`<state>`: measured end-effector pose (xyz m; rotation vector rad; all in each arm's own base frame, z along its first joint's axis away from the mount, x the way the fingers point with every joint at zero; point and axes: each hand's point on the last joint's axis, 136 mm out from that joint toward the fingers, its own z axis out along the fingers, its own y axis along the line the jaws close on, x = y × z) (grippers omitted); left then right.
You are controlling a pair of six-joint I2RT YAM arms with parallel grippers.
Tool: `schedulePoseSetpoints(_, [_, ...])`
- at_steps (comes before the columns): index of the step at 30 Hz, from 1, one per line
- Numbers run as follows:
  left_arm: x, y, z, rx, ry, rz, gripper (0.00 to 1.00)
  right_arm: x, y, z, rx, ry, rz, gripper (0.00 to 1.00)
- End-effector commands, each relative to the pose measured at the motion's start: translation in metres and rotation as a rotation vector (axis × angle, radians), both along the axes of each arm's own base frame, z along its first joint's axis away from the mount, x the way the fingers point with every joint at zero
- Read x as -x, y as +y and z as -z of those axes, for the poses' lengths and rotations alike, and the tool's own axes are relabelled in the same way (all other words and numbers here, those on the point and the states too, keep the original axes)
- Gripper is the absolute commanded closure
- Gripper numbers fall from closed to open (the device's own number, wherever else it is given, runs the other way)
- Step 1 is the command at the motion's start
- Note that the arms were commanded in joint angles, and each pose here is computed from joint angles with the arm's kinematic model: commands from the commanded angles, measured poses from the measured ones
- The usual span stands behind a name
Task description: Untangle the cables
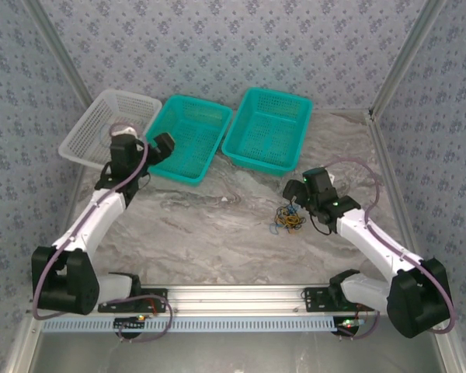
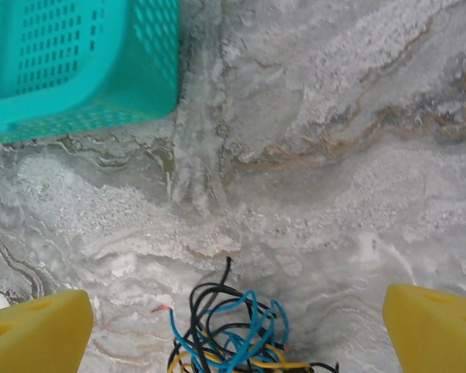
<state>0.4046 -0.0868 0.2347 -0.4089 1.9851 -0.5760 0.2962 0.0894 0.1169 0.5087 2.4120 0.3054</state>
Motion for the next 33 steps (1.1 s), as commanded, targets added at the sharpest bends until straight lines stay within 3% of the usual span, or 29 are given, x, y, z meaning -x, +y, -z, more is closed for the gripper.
schedulePoseSetpoints(1, [0.013, -0.027, -0.012, -0.002, -0.055, 0.023, 0.01, 0.013, 0.002, 0.003, -0.037, 0.071, -0.061, 0.02])
schedulePoseSetpoints(11, [0.046, -0.113, 0.015, -0.014, -0.088, 0.274, 0.01, 0.021, 0.004, 0.012, -0.169, 0.177, -0.161, 0.03])
schedulePoseSetpoints(23, [0.055, -0.121, 0.030, -0.018, -0.076, 0.329, 0.01, 0.015, 0.024, 0.011, -0.147, 0.199, -0.328, 0.16])
schedulePoseSetpoints(26, [0.055, -0.121, 0.031, -0.016, -0.076, 0.326, 0.01, 0.015, 0.017, 0.013, -0.060, 0.225, -0.305, 0.27])
schedulePoseSetpoints(29, [0.055, -0.120, 0.032, -0.020, -0.083, 0.322, 0.01, 0.016, 0.013, 0.015, -0.015, 0.251, -0.274, 0.32])
schedulePoseSetpoints(33, [0.055, -0.121, 0.032, -0.018, -0.097, 0.334, 0.01, 0.013, 0.009, 0.012, -0.064, 0.257, -0.174, 0.43])
